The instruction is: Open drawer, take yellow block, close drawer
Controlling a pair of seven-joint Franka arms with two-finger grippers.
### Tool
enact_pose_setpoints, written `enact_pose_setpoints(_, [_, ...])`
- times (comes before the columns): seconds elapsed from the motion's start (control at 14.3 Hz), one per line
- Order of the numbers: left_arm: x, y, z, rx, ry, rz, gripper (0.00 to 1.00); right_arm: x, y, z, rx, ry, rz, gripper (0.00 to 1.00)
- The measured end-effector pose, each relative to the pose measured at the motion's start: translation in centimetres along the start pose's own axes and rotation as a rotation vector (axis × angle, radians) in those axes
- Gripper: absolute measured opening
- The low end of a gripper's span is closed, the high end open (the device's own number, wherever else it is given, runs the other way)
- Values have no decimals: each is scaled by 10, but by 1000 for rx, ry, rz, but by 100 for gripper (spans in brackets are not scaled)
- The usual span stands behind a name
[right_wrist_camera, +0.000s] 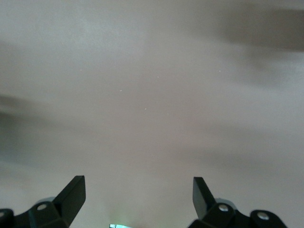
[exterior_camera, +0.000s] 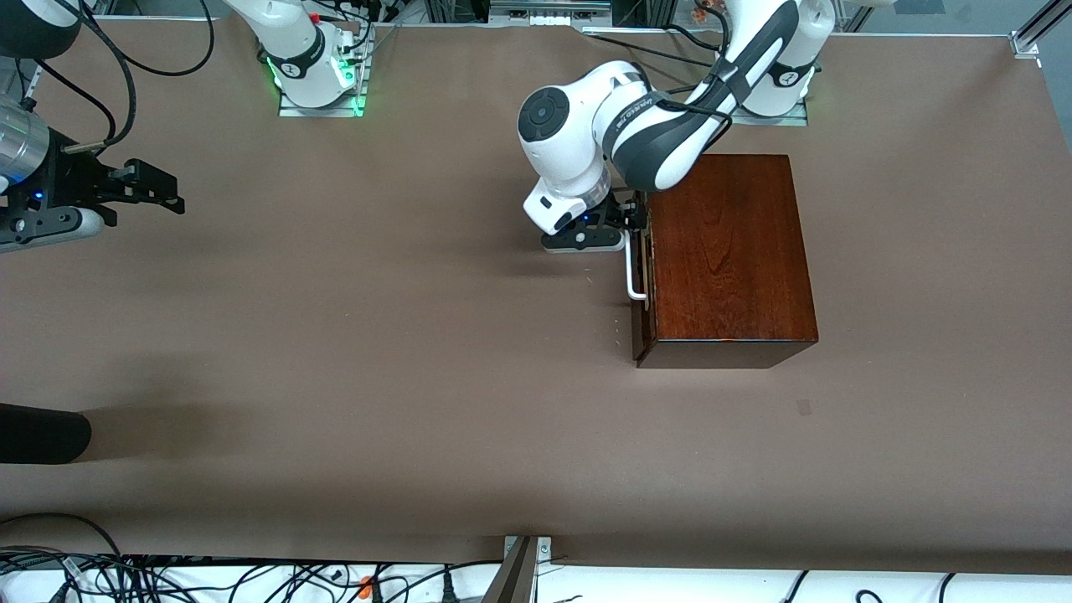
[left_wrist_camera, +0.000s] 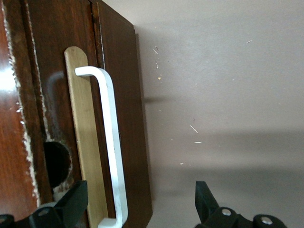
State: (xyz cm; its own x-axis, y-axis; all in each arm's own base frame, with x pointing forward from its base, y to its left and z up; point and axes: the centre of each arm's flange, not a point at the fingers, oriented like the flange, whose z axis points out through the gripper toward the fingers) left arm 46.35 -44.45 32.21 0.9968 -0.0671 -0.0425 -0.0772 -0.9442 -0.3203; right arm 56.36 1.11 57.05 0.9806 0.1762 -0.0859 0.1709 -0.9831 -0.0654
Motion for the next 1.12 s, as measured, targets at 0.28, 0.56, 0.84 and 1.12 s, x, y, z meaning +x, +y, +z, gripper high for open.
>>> enact_pose_setpoints(0.28, [7, 3, 22, 19, -1, 9, 100, 0, 0, 0, 0, 0, -1, 100])
enact_pose_setpoints(0.56, [11, 5, 36, 26, -3, 10, 100, 0, -1, 0, 0, -3, -1, 100])
enact_pose_setpoints(0.84, [13, 10, 41, 9, 3, -16, 100, 0, -1, 0, 1, -4, -1, 100])
enact_pose_setpoints(1.12, [14, 12, 45, 5, 0, -16, 100, 0, -2, 0, 1, -4, -3, 100])
